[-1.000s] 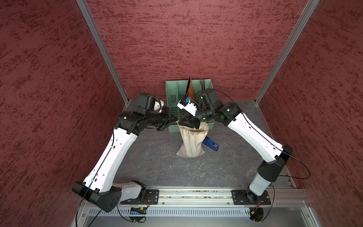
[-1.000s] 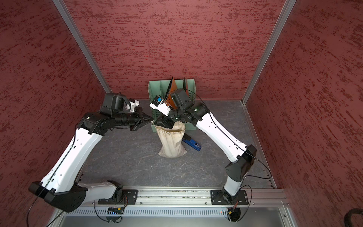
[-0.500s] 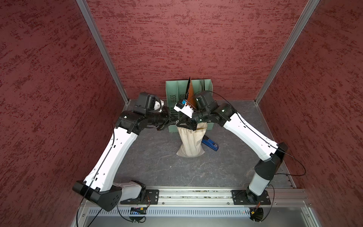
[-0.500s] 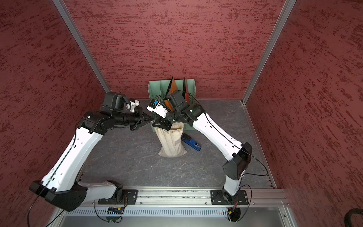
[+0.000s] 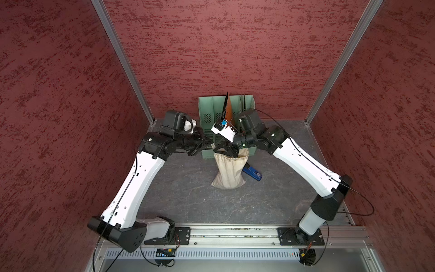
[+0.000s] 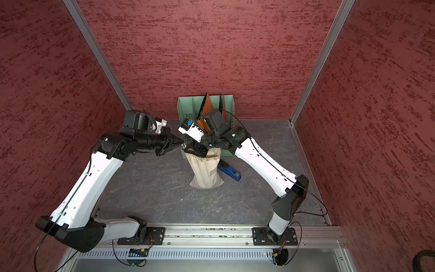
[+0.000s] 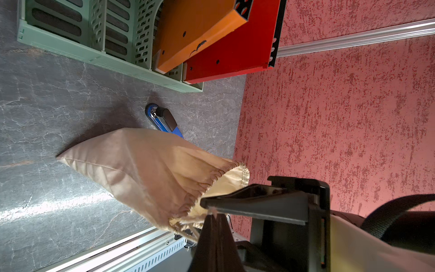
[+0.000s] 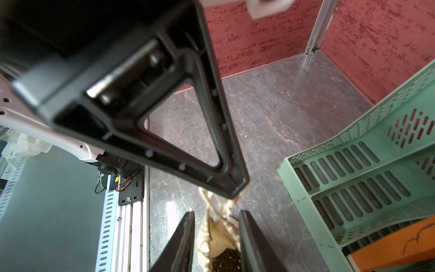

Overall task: Close the soil bag
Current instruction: Frap the soil bag at the center of the board.

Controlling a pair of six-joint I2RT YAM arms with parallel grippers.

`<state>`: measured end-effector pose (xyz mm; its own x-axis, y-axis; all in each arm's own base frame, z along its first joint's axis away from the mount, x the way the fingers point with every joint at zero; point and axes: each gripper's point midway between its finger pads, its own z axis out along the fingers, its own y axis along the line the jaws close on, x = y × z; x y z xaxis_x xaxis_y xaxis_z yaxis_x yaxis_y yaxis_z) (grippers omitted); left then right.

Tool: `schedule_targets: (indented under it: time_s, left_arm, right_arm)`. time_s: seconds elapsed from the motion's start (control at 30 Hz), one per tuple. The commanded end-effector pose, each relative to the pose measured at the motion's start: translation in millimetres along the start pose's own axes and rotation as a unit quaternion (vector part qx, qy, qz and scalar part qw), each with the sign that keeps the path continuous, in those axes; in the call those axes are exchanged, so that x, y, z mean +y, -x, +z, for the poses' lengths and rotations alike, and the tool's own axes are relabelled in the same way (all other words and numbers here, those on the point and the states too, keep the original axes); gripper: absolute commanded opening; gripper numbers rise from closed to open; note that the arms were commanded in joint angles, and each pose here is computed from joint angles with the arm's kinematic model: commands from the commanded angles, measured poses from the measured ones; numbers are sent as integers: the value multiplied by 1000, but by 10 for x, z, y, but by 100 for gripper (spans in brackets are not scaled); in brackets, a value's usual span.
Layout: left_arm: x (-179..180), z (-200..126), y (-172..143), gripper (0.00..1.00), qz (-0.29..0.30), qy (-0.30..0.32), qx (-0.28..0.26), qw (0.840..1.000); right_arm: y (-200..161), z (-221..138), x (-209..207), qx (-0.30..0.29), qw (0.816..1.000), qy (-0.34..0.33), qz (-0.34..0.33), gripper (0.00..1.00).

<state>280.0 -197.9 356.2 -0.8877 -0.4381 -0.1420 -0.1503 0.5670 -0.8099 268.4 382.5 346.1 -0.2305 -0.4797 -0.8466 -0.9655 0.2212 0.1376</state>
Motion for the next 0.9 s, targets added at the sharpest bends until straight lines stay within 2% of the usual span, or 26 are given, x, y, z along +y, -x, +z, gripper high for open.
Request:
schedule_targets:
  time_s: [0.0,0.4,0.8,0.87]
  left_arm:
    - [-142,-65,46,0,21,-23,-8,999]
    - [-203,-101,52,0,24,-30,-7,999]
    - [-227,-168,62,0,25,-33,-16,999]
    - [-224,-205,78,0,23,-35,-21,999]
  right_arm:
    - [148,-84,88,-21,1000,12,-5,37]
    - [124,125,15,-8,1000,22,-9,36]
    - [-37,279,-28,13,1000,28,2,7]
    - [-80,278,-36,17,1000,23,3,6]
